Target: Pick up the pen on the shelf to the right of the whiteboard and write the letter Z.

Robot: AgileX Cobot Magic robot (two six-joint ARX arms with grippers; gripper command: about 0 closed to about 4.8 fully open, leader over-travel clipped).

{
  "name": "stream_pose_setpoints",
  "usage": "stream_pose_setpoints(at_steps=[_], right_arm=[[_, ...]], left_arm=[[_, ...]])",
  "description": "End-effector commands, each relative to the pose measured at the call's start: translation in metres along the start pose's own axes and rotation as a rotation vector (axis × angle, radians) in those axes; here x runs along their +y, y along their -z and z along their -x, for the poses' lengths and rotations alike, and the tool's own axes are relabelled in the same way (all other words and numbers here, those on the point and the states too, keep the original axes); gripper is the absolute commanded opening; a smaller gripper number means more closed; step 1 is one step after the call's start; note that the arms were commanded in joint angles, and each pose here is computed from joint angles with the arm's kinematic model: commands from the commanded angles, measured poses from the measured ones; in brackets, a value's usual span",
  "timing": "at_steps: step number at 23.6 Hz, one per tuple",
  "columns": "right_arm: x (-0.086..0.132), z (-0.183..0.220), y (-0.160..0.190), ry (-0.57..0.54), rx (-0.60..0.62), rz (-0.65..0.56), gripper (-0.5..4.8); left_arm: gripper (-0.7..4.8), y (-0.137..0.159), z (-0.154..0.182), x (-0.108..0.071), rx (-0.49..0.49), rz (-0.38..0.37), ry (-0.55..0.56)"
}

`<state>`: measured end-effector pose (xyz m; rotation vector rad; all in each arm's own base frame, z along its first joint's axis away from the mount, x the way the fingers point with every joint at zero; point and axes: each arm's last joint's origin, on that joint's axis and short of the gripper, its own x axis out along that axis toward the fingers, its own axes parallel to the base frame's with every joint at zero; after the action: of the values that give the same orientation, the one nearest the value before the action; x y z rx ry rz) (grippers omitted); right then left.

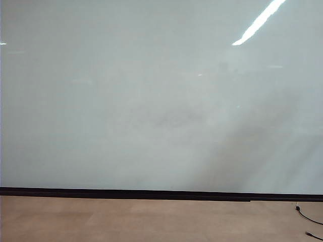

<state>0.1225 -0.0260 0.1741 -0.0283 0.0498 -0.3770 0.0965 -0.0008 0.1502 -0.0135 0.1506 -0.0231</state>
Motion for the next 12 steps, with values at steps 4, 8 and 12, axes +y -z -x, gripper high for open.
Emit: stream_pose_setpoints(at_steps=[4, 8, 12], right_arm=[[-0.005, -0.020, 0.000, -0.054, -0.028, -0.003, 4.79], [-0.010, -0.028, 0.005, -0.069, -0.014, -0.003, 4.79], [-0.016, -0.039, 0.008, -0.111, -0.051, 0.015, 4.79]], left_arm=[[-0.04, -0.002, 0.000, 0.000, -0.012, -0.005, 0.001], [-0.04, -0.002, 0.000, 0.000, -0.012, -0.005, 0.001], [-0.05, -0.002, 0.000, 0.000, -0.012, -0.004, 0.001]])
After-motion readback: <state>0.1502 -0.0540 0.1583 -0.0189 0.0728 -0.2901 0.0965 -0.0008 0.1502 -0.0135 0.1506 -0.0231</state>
